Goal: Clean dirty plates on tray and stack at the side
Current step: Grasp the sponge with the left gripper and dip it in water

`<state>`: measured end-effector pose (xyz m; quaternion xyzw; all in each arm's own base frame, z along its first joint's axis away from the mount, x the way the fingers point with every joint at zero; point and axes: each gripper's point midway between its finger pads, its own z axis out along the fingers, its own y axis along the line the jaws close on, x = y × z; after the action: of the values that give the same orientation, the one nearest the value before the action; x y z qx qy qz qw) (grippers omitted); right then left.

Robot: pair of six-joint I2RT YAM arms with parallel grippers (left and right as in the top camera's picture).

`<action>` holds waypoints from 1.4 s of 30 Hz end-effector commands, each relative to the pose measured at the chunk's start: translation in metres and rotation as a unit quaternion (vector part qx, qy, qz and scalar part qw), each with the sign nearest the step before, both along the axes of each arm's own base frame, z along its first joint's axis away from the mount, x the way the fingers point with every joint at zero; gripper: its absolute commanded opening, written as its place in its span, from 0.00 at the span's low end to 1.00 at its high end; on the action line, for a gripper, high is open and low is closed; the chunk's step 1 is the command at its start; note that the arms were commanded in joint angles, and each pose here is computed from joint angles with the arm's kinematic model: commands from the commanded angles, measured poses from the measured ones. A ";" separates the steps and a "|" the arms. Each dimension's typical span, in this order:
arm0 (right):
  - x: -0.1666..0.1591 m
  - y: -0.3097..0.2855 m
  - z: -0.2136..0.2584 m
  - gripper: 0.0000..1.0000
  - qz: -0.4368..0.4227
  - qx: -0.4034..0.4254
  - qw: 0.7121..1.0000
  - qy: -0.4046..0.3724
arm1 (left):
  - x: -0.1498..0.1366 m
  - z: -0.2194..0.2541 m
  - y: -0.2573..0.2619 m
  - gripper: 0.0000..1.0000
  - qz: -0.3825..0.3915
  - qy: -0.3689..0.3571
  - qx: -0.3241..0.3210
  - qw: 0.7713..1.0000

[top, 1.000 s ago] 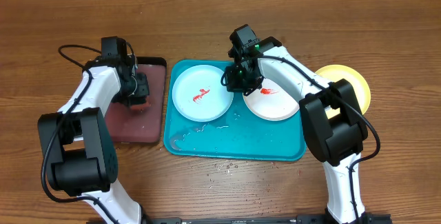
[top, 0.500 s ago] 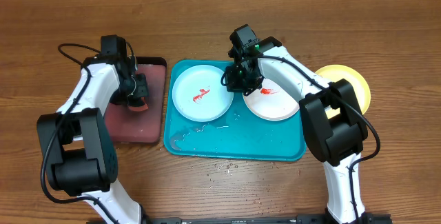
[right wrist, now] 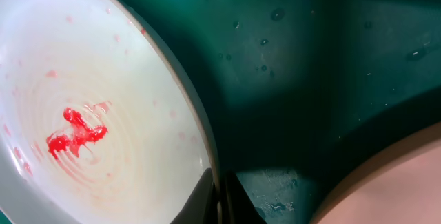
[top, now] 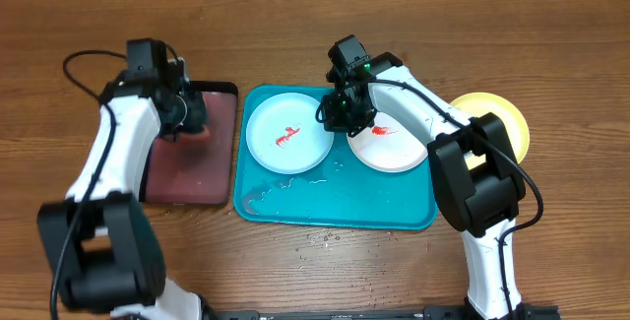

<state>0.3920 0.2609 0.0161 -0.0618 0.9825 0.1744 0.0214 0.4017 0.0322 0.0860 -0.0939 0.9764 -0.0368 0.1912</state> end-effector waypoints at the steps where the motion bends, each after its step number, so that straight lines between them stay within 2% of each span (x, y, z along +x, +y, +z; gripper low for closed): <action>1: 0.003 0.006 0.010 0.04 0.002 0.010 1.000 -0.009 | -0.012 -0.003 0.002 0.04 -0.004 -0.010 0.009 1.000; 11: 0.002 0.005 0.010 0.04 0.002 0.009 1.000 -0.008 | -0.038 -0.076 0.008 0.04 0.012 0.050 0.021 0.998; 17: 0.002 0.005 0.010 0.04 0.002 0.009 1.000 -0.007 | -0.039 -0.085 0.012 0.04 0.016 0.061 0.032 0.997; 22: 0.002 0.005 0.010 0.04 0.002 0.009 1.000 -0.007 | -0.027 -0.060 0.014 0.04 0.017 0.055 0.034 0.998; 27: 0.002 0.005 0.010 0.04 0.001 0.008 1.000 -0.007 | -0.009 -0.007 0.010 0.04 0.013 -0.013 0.026 1.000; 34: 0.002 0.005 0.010 0.04 0.001 0.008 1.000 -0.007 | -0.016 0.034 0.006 0.04 0.007 -0.069 0.017 0.997; 42: 0.002 0.005 0.010 0.04 0.001 0.008 1.000 -0.007 | -0.030 0.044 -0.003 0.04 -0.017 -0.148 -0.094 0.984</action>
<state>0.3906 0.2602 0.0159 -0.0602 0.9829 0.1733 0.0182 0.3813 0.0407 0.1274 -0.1054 0.9420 -0.0739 0.3100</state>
